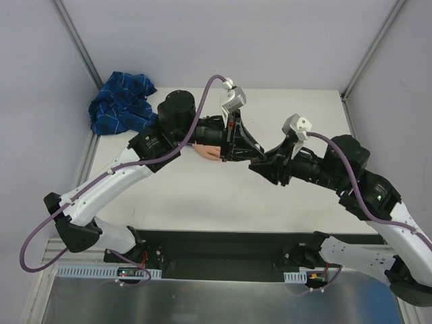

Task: Paint the nails

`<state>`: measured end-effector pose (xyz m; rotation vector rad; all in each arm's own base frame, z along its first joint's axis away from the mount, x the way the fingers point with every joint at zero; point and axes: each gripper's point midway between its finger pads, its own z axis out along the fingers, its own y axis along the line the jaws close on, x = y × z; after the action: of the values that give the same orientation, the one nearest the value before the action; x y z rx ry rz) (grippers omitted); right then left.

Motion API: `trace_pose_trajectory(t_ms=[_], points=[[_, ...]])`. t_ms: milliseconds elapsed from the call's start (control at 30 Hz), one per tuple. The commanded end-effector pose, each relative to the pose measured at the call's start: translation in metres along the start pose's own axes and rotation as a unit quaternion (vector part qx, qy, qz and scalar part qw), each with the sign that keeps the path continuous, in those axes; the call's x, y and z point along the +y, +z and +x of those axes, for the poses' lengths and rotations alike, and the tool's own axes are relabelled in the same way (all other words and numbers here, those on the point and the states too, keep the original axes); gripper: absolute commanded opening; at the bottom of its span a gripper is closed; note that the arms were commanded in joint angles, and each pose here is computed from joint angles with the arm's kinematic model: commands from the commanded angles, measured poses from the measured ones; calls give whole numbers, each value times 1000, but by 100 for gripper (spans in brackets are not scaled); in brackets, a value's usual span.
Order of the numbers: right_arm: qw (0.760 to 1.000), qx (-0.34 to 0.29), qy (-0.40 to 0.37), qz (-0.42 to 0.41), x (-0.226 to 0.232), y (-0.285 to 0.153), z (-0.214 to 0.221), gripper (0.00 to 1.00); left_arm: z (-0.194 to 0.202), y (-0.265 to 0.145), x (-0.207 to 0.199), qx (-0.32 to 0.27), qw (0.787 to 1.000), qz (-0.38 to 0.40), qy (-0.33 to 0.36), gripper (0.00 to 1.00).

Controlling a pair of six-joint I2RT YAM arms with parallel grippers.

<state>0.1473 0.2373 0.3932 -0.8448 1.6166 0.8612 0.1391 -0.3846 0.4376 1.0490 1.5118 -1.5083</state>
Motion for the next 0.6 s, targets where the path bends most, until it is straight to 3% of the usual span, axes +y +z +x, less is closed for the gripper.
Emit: trace_pose_trajectory(t_ms=[0, 33, 67, 133, 267, 300, 333, 367, 467, 567], points=[[968, -40, -42, -243, 78, -31, -25, 0, 10, -32, -92, 63, 965, 250, 48, 0], [947, -23, -26, -319, 98, -38, -21, 0, 13, -40, -102, 68, 956, 279, 60, 0], [902, -6, -18, -431, 126, -63, -18, 0, 15, -48, -109, 64, 953, 287, 72, 0], [879, 12, 2, -477, 133, -65, -15, 0, 14, -56, -117, 51, 948, 297, 100, 0], [907, -2, -1, -421, 121, -54, -12, 0, 6, -59, -112, 23, 960, 255, 116, 0], [913, -4, -2, -407, 118, -52, -12, 0, 4, -58, -107, 17, 964, 240, 112, 7], [919, -9, -5, -394, 116, -51, -13, 0, 1, -57, -101, 12, 969, 222, 105, 21], [931, -19, -18, -364, 108, -47, -15, 0, -5, -56, -92, -3, 977, 189, 99, 48], [951, -2, -21, -308, 94, -44, -9, 0, -14, -58, -76, -29, 987, 128, 94, 74], [966, 1, -25, -257, 79, -39, -7, 0, -21, -60, -64, -44, 993, 77, 80, 84]])
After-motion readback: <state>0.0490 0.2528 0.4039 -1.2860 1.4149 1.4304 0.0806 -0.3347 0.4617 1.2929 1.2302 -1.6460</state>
